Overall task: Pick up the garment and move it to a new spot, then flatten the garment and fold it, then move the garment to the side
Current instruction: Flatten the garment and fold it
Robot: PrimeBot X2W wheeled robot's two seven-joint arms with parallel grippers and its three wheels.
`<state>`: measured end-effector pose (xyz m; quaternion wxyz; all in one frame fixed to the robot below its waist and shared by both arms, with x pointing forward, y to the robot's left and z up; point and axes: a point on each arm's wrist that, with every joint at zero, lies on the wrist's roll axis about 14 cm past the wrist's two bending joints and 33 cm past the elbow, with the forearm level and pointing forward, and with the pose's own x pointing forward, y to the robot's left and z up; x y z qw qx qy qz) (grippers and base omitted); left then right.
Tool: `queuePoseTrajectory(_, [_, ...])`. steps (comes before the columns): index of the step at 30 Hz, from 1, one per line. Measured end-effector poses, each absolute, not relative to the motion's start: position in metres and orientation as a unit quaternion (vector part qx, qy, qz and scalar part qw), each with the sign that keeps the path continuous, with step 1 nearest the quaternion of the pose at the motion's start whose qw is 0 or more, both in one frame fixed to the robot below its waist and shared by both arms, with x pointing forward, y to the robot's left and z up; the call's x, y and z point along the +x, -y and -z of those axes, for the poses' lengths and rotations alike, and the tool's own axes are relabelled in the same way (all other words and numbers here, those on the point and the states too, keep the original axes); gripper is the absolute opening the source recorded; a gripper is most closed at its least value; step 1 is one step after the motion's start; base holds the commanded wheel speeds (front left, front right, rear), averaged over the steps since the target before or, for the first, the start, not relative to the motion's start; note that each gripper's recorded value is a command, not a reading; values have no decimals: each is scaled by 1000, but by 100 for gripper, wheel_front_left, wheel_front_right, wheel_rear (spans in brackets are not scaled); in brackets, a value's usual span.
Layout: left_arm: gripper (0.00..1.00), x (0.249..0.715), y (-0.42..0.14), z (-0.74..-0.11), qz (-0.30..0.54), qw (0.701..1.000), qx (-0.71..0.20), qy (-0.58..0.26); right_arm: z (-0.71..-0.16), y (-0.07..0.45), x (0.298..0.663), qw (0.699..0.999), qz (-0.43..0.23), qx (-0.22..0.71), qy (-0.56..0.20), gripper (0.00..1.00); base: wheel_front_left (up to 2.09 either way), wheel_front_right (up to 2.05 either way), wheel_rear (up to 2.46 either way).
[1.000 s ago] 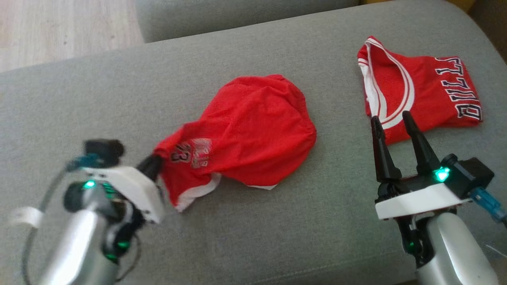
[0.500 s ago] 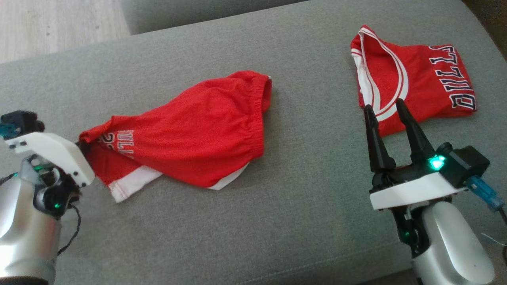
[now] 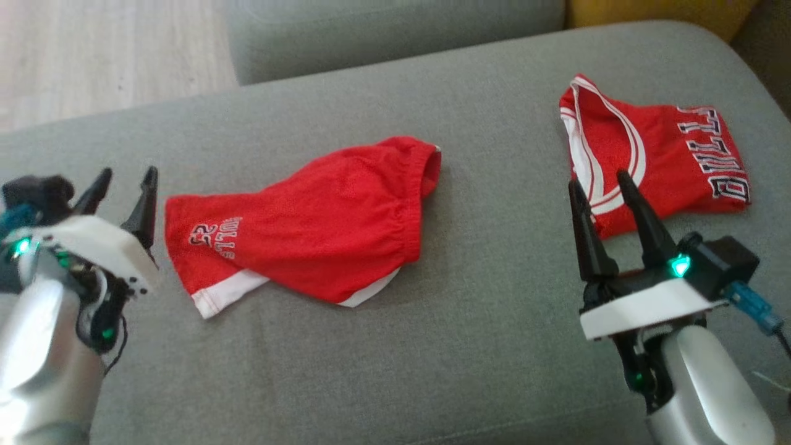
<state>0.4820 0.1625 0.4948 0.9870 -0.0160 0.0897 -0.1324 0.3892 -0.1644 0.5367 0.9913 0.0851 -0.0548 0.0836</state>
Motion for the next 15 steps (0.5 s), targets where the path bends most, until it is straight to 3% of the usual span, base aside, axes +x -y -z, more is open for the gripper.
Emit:
queuePoseTrajectory(6, [100, 444, -166, -532, 87, 996, -18, 29, -534, 156, 376, 990, -94, 89, 49, 100, 0, 0, 0])
queuePoseTrajectory(15, [100, 390, -178, -525, 23, 998, -48, 44, -536, 151, 376, 989, -101, 94, 51, 100, 0, 0, 0])
